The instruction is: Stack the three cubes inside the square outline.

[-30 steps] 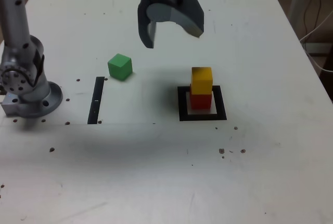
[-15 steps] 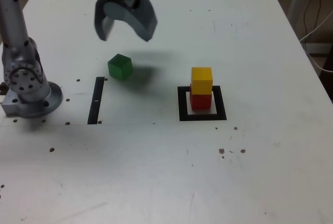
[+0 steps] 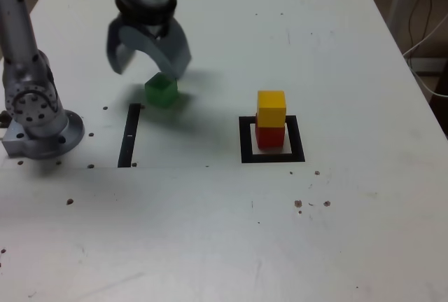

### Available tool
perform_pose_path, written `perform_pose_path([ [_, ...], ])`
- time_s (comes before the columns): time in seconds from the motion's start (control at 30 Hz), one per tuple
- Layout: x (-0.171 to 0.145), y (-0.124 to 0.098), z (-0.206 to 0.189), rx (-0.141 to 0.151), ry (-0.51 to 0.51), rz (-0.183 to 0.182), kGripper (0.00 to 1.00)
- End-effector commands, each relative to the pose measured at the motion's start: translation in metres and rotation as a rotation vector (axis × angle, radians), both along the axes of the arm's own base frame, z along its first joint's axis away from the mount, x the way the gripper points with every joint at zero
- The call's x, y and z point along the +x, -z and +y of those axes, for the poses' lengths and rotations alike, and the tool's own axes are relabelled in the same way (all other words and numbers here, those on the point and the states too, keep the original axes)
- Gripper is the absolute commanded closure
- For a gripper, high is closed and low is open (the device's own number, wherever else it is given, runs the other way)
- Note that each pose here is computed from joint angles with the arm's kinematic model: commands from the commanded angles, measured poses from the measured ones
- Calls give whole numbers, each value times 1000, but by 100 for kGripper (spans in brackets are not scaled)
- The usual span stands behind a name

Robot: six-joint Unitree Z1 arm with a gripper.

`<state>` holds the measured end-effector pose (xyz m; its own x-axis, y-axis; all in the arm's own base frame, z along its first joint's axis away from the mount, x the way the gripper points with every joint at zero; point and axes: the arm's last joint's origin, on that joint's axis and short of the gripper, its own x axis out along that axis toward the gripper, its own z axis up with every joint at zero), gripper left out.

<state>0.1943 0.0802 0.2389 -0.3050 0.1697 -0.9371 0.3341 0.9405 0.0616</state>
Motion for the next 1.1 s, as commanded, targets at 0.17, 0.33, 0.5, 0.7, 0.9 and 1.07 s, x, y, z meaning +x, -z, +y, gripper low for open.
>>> perform_pose_path([
  [0.17,13,9,-12,-2,74,-51,6],
  [0.33,13,19,-15,-8,83,-58,7],
  [0.5,11,23,-16,-17,81,-36,8],
  [0.7,12,27,-15,-25,75,-19,20],
  [0.9,16,25,-13,-25,63,-19,46],
  [1.07,19,29,-12,-30,61,-13,68],
])
